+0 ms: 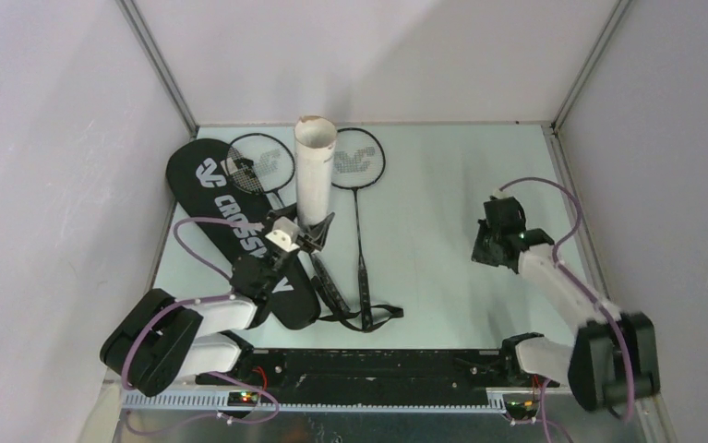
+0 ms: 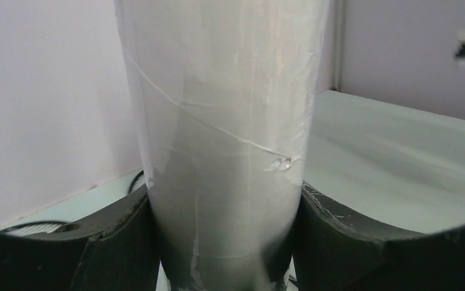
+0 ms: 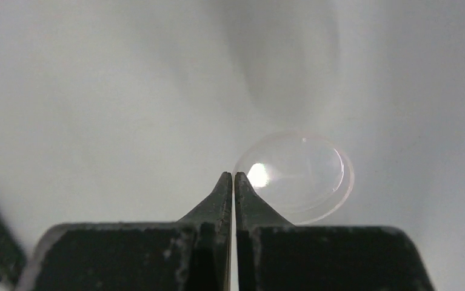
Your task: Pack up the badminton gear
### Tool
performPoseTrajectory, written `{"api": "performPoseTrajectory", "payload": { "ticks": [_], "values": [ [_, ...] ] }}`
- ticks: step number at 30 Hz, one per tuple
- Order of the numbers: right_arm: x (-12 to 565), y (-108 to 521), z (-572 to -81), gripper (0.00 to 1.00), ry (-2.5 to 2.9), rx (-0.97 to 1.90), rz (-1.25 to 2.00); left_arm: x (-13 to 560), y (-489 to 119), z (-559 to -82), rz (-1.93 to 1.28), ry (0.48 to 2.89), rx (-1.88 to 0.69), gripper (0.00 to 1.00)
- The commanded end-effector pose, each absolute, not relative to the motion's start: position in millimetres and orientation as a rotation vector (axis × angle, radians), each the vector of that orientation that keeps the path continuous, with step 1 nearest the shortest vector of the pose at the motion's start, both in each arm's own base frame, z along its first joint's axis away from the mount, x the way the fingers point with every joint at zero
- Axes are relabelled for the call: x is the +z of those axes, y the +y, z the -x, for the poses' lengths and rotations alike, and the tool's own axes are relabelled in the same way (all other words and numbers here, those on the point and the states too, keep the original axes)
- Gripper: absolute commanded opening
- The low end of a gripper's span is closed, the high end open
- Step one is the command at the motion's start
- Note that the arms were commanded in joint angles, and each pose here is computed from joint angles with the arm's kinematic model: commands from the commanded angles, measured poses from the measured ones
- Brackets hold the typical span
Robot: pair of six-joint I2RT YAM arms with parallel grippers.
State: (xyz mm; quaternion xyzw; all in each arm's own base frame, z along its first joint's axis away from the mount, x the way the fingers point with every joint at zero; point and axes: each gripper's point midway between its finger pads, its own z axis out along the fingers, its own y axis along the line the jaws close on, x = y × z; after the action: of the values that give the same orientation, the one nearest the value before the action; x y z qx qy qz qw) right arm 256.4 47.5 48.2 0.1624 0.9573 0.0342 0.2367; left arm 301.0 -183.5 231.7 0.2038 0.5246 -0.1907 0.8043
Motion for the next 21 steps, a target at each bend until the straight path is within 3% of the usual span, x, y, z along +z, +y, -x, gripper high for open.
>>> {"api": "performPoseTrajectory", "payload": {
  "ticks": [1,5,11,16,21],
  "values": [
    [123.3,74.7,-267.4,0.0,2.386,0.162,-0.127,250.2,-221.1,-274.7,-0.59,1.016,-0.524,0.0],
    [222.8,115.0,-250.1,0.0,2.105,0.469,0.075,229.5,-255.5,-255.8,-0.767,1.039,-0.523,0.0],
    [337.8,160.4,-183.0,0.0,1.86,0.86,0.373,209.5,-278.3,-218.3,-0.959,0.995,-0.578,0.0],
    [399.2,179.7,-130.0,0.0,1.693,1.084,0.554,178.7,-291.8,-205.3,-1.179,1.028,-0.459,0.0],
    [420.3,187.7,-101.1,0.0,1.656,1.217,0.641,178.7,-292.9,-194.0,-1.198,0.966,-0.47,0.0]
  ]
}}
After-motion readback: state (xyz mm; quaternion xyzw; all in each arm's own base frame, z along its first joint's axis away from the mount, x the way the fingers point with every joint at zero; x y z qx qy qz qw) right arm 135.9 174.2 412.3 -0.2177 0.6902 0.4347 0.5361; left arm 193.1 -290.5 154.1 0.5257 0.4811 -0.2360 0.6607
